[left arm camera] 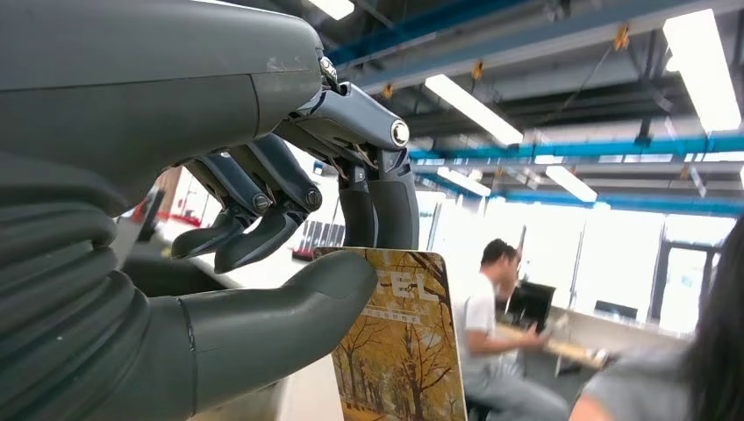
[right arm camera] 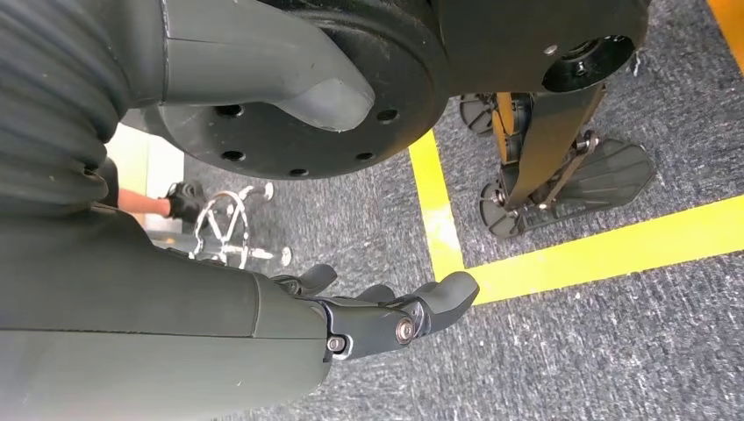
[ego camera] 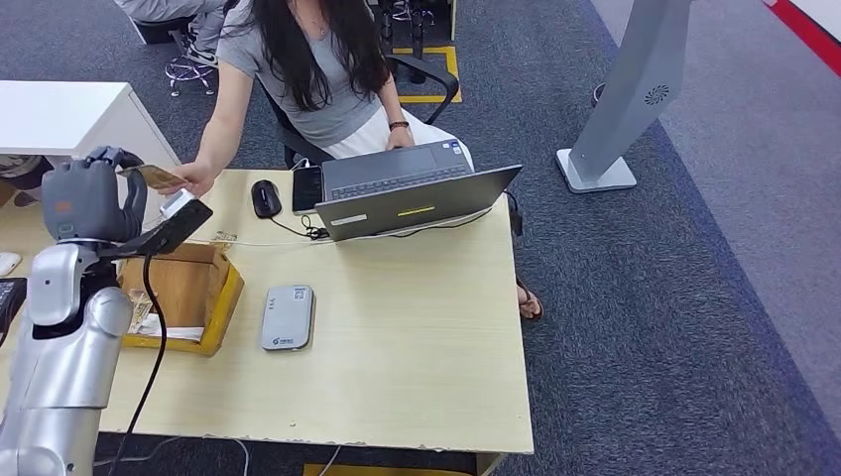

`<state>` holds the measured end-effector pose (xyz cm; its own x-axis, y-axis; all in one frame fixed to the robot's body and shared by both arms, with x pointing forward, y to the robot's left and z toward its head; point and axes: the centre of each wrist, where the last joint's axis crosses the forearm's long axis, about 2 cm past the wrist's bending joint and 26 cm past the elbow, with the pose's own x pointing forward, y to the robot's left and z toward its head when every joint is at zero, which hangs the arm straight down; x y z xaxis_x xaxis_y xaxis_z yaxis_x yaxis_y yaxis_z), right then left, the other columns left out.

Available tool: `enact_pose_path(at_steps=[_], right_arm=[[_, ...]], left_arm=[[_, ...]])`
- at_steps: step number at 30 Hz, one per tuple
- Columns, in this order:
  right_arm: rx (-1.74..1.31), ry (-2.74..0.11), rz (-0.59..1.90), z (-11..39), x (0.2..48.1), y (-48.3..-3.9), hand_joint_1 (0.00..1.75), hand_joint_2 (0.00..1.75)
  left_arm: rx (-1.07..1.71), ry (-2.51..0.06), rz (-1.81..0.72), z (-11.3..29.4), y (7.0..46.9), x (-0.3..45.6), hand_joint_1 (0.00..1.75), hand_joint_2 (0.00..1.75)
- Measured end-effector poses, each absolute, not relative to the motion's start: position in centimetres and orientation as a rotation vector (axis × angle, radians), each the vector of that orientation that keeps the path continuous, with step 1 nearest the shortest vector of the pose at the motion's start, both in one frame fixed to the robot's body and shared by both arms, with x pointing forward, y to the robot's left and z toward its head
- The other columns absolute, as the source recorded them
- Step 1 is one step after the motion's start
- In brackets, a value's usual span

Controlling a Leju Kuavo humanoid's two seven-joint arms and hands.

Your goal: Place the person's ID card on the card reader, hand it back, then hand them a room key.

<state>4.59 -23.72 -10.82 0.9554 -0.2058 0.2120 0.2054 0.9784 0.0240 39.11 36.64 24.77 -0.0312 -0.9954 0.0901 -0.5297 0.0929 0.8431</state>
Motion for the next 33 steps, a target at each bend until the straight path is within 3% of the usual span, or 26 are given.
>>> enact_pose_path(at_steps=[7,10,27,30,31,33], right_arm=[[0.009,-0.205,-0.111,-10.7,5.4,-23.8,0.00,1.75],[0.011,-0.205,-0.097,-10.7,5.7,-23.7,0.00,1.75],[0.013,-0.209,-0.075,-10.7,5.8,-23.7,0.00,1.75],[0.013,-0.211,-0.072,-10.7,5.8,-23.7,0.00,1.75],[0.012,-0.211,-0.071,-10.7,5.8,-23.7,0.00,1.75],[0.012,-0.212,-0.070,-10.7,5.8,-23.7,0.00,1.75]], left_arm=[[1.704,-1.634,-0.825,35.7,33.4,46.3,1.75,1.75],[1.721,-1.636,-0.828,38.4,32.2,47.9,1.75,1.75],[1.679,-1.561,-0.892,37.9,31.6,49.6,1.75,1.75],[1.676,-1.555,-0.892,37.6,31.7,49.7,0.45,1.75],[1.675,-1.554,-0.890,37.5,31.7,49.7,0.01,1.31],[1.679,-1.552,-0.882,37.3,31.8,49.7,0.00,0.44]])
